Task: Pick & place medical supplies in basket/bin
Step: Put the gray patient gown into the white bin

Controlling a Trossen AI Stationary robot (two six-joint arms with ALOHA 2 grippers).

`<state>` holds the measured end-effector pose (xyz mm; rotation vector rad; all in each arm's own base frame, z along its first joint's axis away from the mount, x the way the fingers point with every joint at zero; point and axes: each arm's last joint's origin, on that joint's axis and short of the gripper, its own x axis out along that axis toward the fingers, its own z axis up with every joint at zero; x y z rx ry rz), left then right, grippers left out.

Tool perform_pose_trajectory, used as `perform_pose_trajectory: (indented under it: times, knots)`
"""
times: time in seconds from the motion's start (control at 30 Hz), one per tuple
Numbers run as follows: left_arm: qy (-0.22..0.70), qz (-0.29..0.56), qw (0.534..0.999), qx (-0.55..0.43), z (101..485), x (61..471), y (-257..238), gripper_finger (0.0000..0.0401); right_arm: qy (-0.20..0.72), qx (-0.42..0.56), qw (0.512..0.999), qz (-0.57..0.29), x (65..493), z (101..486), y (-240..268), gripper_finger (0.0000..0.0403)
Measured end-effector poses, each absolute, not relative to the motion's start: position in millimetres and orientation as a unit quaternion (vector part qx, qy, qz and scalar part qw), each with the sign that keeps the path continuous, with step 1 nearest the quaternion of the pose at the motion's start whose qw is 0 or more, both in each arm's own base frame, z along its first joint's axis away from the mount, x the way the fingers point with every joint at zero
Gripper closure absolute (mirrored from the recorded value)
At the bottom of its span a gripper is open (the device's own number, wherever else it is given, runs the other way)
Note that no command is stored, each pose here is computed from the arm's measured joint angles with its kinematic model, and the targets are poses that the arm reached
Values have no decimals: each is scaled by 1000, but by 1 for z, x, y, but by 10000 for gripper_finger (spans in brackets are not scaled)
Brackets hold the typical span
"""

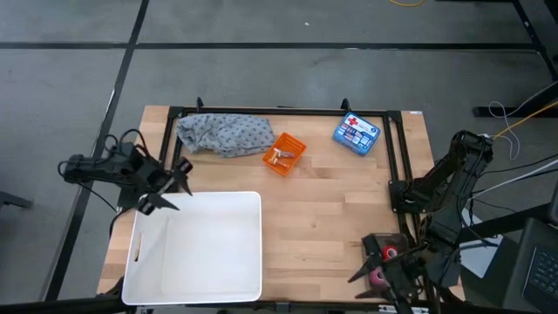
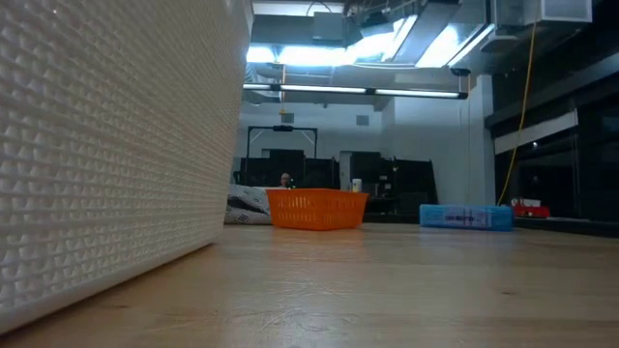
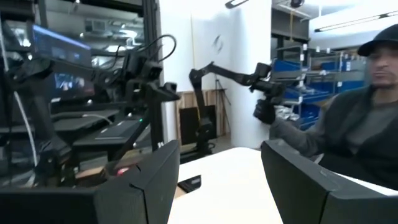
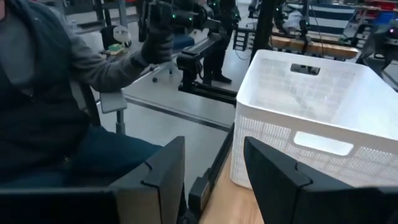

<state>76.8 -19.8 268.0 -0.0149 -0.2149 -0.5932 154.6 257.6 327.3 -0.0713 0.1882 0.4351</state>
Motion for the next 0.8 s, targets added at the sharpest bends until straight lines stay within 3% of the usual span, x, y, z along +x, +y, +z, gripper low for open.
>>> perform_pose_trajectory:
  times: [0.57, 0.8]
  knots:
    - [-112, -343, 932, -31, 266, 55, -21, 175, 96, -118, 972, 180, 176, 324, 243, 237]
    - [-92, -303, 948, -31, 261, 57, -19, 175, 153, -149, 968, 132, 195, 312, 221, 237]
